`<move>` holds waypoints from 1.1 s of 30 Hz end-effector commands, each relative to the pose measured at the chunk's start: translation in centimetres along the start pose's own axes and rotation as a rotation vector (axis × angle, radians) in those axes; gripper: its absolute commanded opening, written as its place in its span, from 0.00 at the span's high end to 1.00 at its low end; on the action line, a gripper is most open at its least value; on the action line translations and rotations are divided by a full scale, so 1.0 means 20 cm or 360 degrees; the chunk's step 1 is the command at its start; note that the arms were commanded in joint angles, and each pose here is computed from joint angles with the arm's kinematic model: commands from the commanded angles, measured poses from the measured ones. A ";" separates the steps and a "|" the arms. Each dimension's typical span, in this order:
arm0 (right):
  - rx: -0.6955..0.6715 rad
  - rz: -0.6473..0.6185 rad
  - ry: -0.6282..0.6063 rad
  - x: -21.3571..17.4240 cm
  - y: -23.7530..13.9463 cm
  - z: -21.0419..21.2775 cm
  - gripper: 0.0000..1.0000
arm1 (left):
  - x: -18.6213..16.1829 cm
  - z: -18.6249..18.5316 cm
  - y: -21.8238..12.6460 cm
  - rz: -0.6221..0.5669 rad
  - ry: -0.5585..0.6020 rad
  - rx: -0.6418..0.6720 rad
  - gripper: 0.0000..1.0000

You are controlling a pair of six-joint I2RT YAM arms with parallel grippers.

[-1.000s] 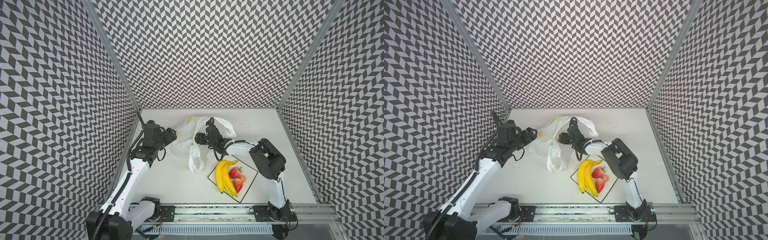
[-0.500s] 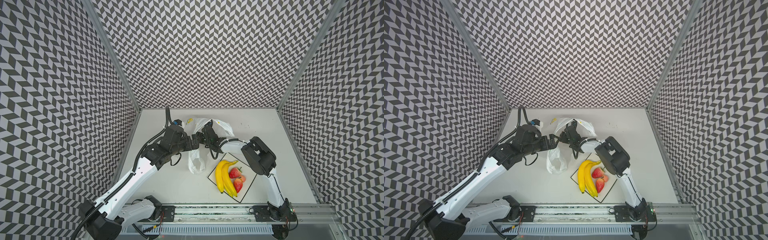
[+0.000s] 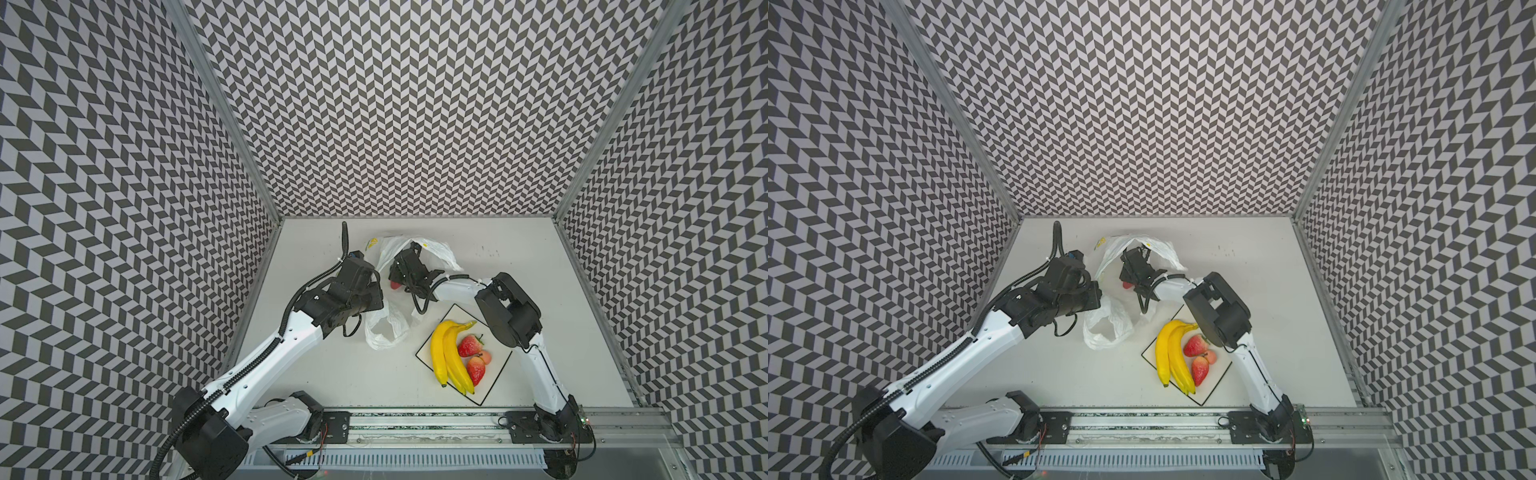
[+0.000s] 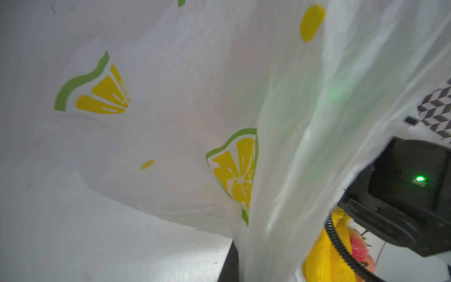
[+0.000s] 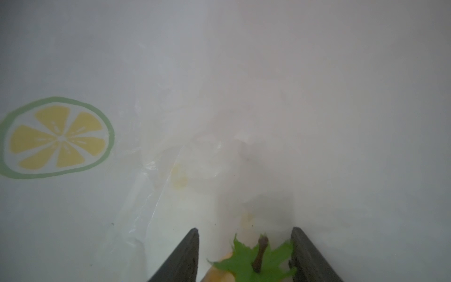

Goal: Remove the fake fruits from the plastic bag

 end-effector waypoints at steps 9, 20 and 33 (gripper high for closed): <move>-0.0109 -0.0061 -0.0367 -0.04 -0.08 0.04 0.37 | -0.10 0.18 0.03 0.0020 0.0044 0.0327 1.00; -0.0076 -0.0016 -0.0383 -0.14 -0.14 0.08 0.39 | -0.13 0.17 0.04 0.0023 0.0022 0.0254 1.00; 0.0107 -0.0069 -0.0419 -0.04 -0.27 0.20 0.80 | -0.09 0.16 0.01 -0.0089 -0.0127 0.0206 1.00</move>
Point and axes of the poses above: each gripper's point midway between its finger pads, its own y axis out along the fingers, its own z axis along the line the jaws close on, x = y × z, the point moved 6 cm from there along -y, back along the fingers
